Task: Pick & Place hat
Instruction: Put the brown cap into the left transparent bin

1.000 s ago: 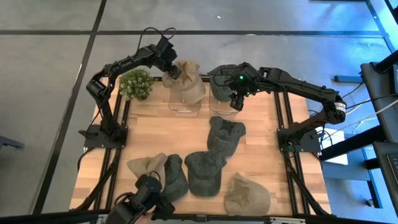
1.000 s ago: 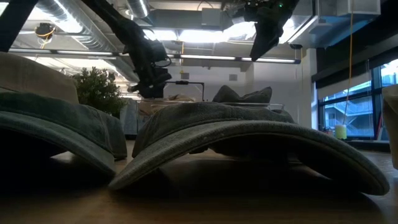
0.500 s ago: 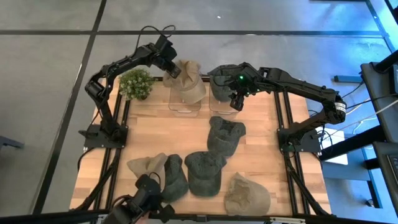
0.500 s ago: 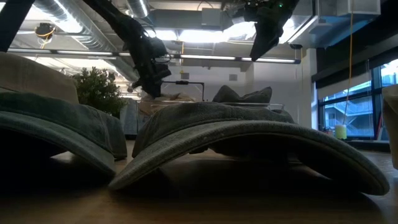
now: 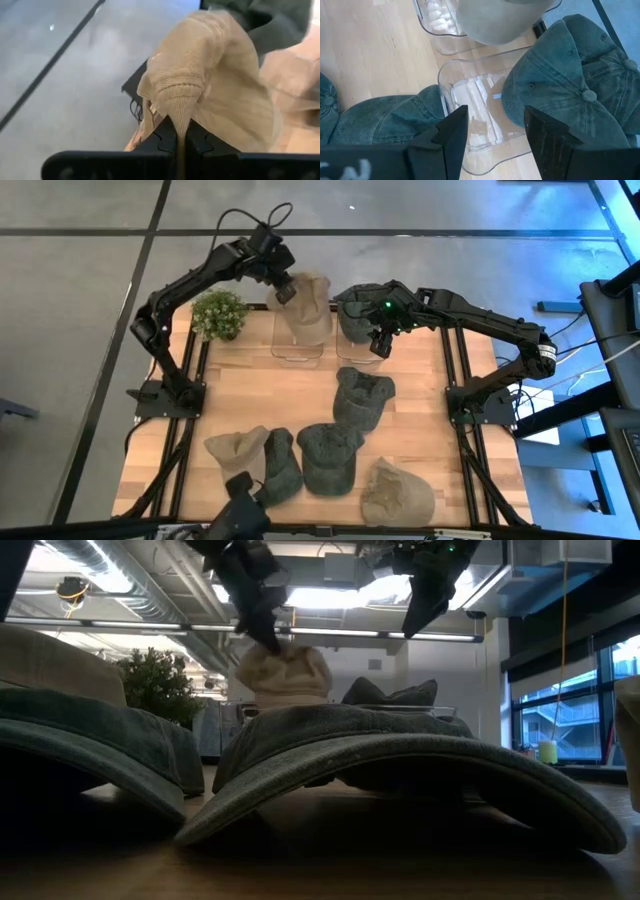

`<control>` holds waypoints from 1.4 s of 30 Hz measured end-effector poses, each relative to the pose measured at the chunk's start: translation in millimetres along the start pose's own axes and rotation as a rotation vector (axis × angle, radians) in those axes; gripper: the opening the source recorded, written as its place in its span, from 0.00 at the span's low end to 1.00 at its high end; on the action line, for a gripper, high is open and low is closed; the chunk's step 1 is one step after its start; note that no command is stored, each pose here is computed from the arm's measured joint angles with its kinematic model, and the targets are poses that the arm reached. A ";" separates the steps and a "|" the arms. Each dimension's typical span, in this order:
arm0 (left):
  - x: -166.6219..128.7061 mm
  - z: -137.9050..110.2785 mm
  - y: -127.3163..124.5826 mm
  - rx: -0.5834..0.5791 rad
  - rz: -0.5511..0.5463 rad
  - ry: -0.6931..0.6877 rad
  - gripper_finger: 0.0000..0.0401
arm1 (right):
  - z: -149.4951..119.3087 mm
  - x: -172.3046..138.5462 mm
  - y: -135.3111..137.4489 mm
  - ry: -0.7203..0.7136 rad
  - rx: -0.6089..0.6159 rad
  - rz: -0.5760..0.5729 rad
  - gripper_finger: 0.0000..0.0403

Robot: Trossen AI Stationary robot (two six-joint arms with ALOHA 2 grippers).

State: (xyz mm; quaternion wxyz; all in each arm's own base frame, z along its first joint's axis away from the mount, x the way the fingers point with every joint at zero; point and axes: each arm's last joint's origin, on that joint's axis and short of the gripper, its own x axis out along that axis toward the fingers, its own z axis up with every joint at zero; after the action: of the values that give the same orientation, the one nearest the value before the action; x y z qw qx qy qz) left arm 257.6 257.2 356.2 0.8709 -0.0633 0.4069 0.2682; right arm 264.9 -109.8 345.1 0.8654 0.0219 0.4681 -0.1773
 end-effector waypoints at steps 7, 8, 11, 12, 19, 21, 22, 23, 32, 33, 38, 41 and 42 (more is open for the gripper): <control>-26.6 29.2 -19.7 0.080 -0.014 -0.125 0.01 | -0.1 0.1 0.0 0.000 0.000 0.000 0.48; -31.5 33.5 -22.2 0.087 -0.013 -0.145 0.01 | -0.1 0.1 0.0 0.001 0.000 0.000 0.48; -44.5 43.2 -26.7 0.115 -0.007 -0.195 0.01 | -0.1 0.0 0.0 0.001 0.000 0.000 0.48; -47.6 44.8 -28.1 0.121 -0.008 -0.199 0.01 | -0.1 0.1 0.0 0.001 0.000 0.000 0.48; -52.8 41.4 -31.1 0.106 0.050 -0.125 0.01 | -0.1 0.1 0.0 0.001 0.000 0.000 0.48; -52.5 38.9 -30.7 0.103 0.065 -0.096 0.01 | -0.1 0.1 0.0 0.001 0.002 0.000 0.48; -52.4 38.4 -30.6 0.103 0.071 -0.090 0.01 | -0.1 0.1 0.0 0.001 0.002 0.000 0.48; -52.4 37.9 -30.5 0.103 0.077 -0.084 0.01 | -0.1 0.0 0.0 0.001 0.002 0.000 0.48; -45.5 32.3 -33.9 0.109 0.076 -0.038 0.01 | -0.1 0.1 0.0 0.001 0.003 0.000 0.48; -42.1 30.6 -33.8 0.109 0.088 -0.028 0.01 | -0.1 0.1 -0.1 0.001 0.003 0.000 0.48; -21.2 20.4 -34.3 0.107 0.117 0.010 0.01 | -0.1 0.1 0.0 0.000 0.003 0.000 0.48; -8.9 15.9 -34.3 0.105 0.129 0.006 0.01 | -0.1 0.1 0.0 0.000 0.003 0.000 0.48; -5.7 14.8 -33.6 0.104 0.142 0.003 0.01 | -0.1 0.1 -0.1 0.000 0.003 0.000 0.48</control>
State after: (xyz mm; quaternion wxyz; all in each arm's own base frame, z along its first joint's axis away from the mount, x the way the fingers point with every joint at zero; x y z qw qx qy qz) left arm 282.1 231.1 366.6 0.8513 0.0109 0.4249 0.3077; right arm 264.9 -109.9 345.0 0.8653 0.0233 0.4680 -0.1781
